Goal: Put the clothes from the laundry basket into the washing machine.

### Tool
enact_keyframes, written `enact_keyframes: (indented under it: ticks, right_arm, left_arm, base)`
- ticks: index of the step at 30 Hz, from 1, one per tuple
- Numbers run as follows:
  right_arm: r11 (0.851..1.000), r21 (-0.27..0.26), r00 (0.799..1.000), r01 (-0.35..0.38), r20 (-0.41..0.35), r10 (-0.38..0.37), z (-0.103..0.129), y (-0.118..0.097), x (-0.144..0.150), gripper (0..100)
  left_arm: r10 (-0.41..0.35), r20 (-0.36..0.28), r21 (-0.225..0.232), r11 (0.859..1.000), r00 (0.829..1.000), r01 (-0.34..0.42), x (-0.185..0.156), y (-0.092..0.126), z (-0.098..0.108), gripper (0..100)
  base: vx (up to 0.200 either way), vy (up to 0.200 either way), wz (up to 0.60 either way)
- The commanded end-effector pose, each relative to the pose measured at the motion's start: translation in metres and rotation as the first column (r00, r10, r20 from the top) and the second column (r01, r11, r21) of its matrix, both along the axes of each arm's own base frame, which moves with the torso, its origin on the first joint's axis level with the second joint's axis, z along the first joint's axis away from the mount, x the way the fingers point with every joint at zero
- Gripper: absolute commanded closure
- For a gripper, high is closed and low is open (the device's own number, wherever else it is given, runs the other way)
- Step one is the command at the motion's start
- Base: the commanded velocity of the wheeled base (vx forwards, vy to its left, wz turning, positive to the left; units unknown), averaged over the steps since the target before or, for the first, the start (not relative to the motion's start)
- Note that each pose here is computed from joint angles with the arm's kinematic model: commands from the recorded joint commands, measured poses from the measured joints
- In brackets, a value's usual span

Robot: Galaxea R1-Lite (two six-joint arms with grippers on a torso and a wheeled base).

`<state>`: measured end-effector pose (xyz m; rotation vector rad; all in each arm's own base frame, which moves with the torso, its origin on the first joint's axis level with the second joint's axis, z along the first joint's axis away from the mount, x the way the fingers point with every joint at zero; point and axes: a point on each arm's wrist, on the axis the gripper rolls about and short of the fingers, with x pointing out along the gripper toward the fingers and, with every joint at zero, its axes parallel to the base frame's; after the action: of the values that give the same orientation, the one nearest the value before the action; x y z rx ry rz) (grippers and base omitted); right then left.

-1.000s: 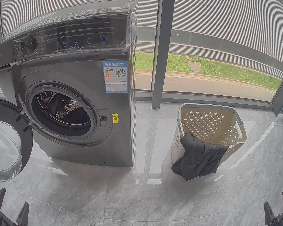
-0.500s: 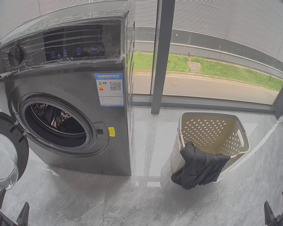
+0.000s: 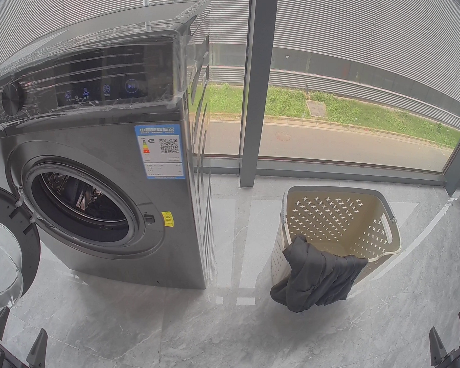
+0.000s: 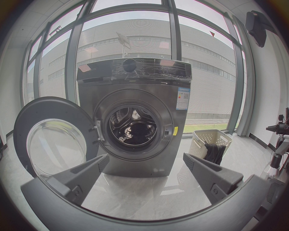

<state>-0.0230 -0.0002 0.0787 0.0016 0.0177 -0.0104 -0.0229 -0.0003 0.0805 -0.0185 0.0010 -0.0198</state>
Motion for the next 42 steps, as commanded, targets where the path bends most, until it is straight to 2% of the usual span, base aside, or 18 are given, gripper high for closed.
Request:
enact_keyframes:
  ticks: [1, 12, 23, 29, 34, 40, 42]
  right_arm:
    - [1.000, 0.000, 1.000, 0.000, -0.007, 0.000, -0.0024, 0.0000, 0.0005, 0]
    - [1.000, 0.000, 1.000, 0.000, -0.007, 0.000, -0.0024, 0.0000, 0.0005, 0]
    - [1.000, 0.000, 1.000, 0.000, -0.007, 0.000, -0.0024, 0.0000, 0.0005, 0]
    - [1.000, 0.000, 1.000, 0.000, -0.007, 0.000, -0.0024, 0.0000, 0.0005, 0]
    - [1.000, 0.000, 1.000, 0.000, -0.007, 0.000, -0.0024, 0.0000, 0.0005, 0]
    - [1.000, 0.000, 1.000, 0.000, -0.007, 0.000, -0.0024, 0.0000, 0.0005, 0]
    - [1.000, 0.000, 1.000, 0.000, -0.007, 0.000, -0.0024, 0.0000, 0.0005, 0]
  left_arm:
    - [0.000, -0.001, 0.000, 1.000, 1.000, 0.000, 0.0001, 0.0000, -0.0051, 0]
    - [0.000, -0.002, 0.000, 1.000, 1.000, 0.000, 0.0001, 0.0000, -0.0053, 0]
    - [-0.005, -0.001, 0.008, 1.000, 1.000, 0.005, 0.0001, -0.0001, -0.0051, 0]
    - [0.003, -0.002, -0.008, 1.000, 1.000, -0.003, 0.0001, 0.0001, -0.0053, 0]
    - [0.000, -0.002, 0.014, 1.000, 1.000, 0.000, 0.0001, -0.0001, -0.0053, 0]
    - [0.001, -0.001, 0.006, 1.000, 1.000, -0.001, 0.0001, 0.0000, -0.0051, 0]
    - [0.003, -0.002, 0.017, 1.000, 1.000, -0.003, 0.0001, -0.0001, -0.0053, 0]
  base:
    - [0.000, -0.200, 0.00]
    - [0.000, -0.200, 0.00]
    - [0.000, 0.000, 0.00]
    - [0.000, 0.000, 0.00]
    - [0.000, 0.000, 0.00]
    - [0.000, 0.000, 0.00]
    - [0.000, 0.000, 0.00]
